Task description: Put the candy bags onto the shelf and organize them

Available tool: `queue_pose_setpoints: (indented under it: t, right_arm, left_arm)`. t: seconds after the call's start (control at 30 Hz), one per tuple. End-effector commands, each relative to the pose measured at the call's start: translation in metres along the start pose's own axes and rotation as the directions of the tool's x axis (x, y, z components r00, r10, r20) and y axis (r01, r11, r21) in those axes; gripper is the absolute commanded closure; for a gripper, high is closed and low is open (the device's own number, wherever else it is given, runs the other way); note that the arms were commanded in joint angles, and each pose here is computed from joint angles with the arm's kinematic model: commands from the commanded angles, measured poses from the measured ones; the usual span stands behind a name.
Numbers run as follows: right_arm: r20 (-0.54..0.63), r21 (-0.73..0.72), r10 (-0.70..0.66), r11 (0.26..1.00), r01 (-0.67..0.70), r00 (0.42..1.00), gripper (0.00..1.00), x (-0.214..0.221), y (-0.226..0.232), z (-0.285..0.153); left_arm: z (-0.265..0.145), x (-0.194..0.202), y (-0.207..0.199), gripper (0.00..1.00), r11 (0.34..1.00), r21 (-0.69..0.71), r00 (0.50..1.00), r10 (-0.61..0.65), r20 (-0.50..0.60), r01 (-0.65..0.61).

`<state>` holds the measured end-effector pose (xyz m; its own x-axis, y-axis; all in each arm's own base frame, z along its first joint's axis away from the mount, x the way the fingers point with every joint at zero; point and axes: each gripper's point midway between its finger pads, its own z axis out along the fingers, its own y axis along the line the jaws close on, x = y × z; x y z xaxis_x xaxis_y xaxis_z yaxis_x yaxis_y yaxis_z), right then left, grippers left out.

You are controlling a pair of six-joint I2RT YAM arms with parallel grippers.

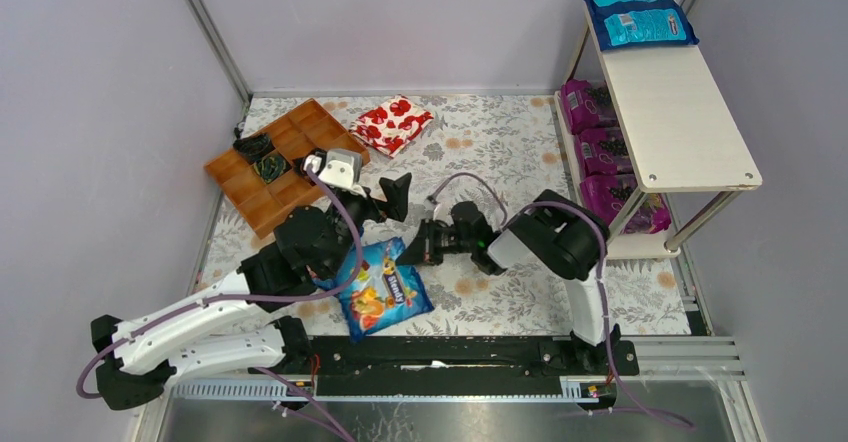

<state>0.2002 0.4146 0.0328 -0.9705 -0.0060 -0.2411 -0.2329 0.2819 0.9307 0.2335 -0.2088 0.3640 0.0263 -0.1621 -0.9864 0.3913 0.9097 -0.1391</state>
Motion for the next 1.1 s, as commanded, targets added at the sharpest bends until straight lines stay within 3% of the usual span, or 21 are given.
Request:
queue_pose_setpoints:
  t: [0.0,0.07,0.17,0.27,0.47,0.57,0.77,0.9,1.0,1.07]
  right_arm:
    - [0.155,0.084,-0.072,0.995,0.059,0.985,1.00,-0.053,0.009,-0.035]
    - [0.172,0.279,-0.091,0.959,0.040,0.981,1.00,-0.061,-0.016,-0.053]
    - [0.167,0.523,-0.198,0.848,0.083,0.966,1.00,-0.075,-0.031,-0.085]
    - [0.180,0.627,-0.260,0.774,0.093,0.949,1.00,-0.085,-0.027,-0.111]
    - [0.237,0.642,-0.314,0.761,0.094,0.919,1.00,-0.089,0.005,-0.141]
    - [0.277,0.631,-0.346,0.769,0.102,0.897,1.00,-0.090,0.026,-0.157]
    - [0.240,0.660,-0.420,0.732,0.170,0.876,1.00,-0.081,0.057,-0.192]
    - [0.276,0.609,-0.420,0.772,0.181,0.865,1.00,-0.079,0.081,-0.196]
    - [0.298,0.578,-0.405,0.797,0.174,0.865,1.00,-0.083,0.084,-0.188]
    - [0.291,0.578,-0.395,0.798,0.169,0.871,1.00,-0.085,0.080,-0.182]
  left_arm:
    - [0.006,-0.005,-0.007,0.01,1.000,0.011,1.000,-0.020,0.008,0.020]
    - [0.007,-0.003,-0.009,0.01,1.000,0.018,1.000,-0.018,-0.003,0.018]
    - [0.008,0.001,-0.013,0.01,0.999,0.029,1.000,-0.021,-0.019,0.022]
    - [0.013,0.011,-0.024,0.01,0.997,0.068,0.998,-0.020,-0.057,0.024]
    - [0.023,0.054,-0.067,0.03,0.980,0.196,0.970,0.010,-0.245,0.039]
    - [0.020,0.051,-0.069,0.02,0.976,0.202,0.970,-0.029,-0.239,0.079]
    - [0.020,0.047,-0.073,0.02,0.971,0.205,0.966,-0.068,-0.248,0.121]
    - [0.021,0.044,-0.079,0.02,0.967,0.213,0.961,-0.082,-0.263,0.141]
    - [0.021,0.073,-0.073,0.02,0.971,0.143,0.930,-0.132,-0.342,0.190]
    - [0.016,0.111,-0.064,0.04,0.968,0.083,0.874,-0.174,-0.454,0.236]
